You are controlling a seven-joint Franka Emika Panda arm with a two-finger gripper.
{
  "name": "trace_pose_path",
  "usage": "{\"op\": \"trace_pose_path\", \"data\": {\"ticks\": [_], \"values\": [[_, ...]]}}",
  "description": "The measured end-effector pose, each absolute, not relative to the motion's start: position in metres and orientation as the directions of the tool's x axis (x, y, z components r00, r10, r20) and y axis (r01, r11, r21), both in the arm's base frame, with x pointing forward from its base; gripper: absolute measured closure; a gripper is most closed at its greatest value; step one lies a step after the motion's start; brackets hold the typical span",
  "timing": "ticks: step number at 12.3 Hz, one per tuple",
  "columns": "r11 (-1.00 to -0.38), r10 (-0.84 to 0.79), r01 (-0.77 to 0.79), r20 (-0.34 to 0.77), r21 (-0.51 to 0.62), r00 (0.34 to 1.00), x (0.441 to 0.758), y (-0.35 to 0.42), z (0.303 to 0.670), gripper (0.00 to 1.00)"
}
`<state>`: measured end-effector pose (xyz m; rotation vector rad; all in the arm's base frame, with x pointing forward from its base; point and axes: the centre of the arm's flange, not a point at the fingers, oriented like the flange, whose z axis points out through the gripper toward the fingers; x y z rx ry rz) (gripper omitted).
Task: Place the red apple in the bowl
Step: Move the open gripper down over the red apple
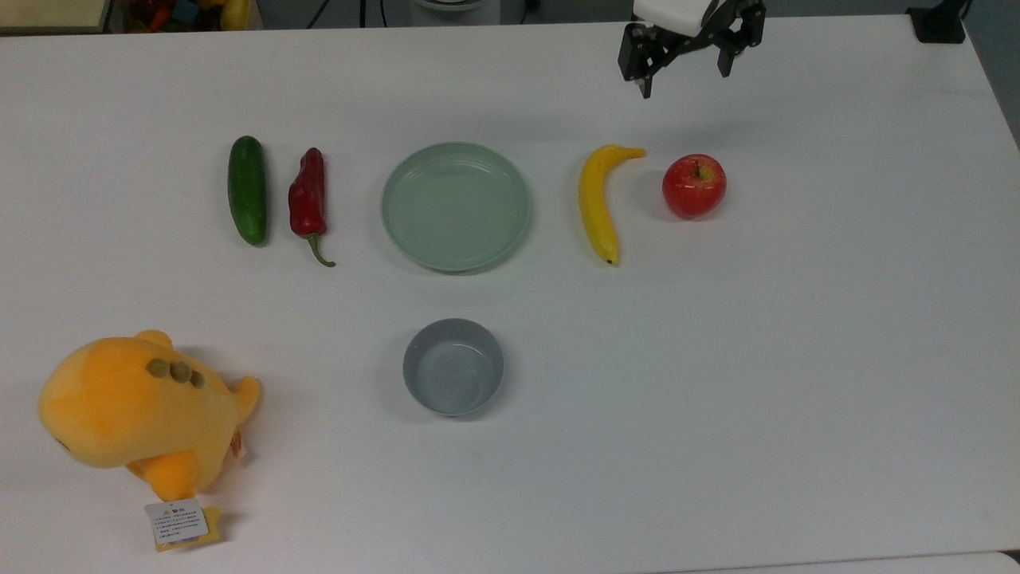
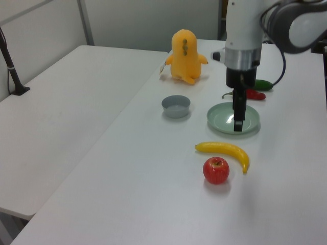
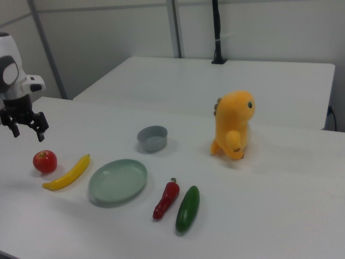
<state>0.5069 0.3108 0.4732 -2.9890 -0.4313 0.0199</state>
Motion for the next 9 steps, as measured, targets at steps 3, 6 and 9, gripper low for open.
{"op": "trace_pose_path", "data": {"ticks": [3,6,9], "values": [[-0.951,0.274,0.282,0.080,-0.126,0.959,0.508,0.320,0.432,0.00],[-0.955,0.267,0.276,0.092,-0.111,0.959,0.510,0.323,0.411,0.00],[-0.957,0.256,0.266,0.097,-0.113,0.962,0.512,0.321,0.414,0.00]]}}
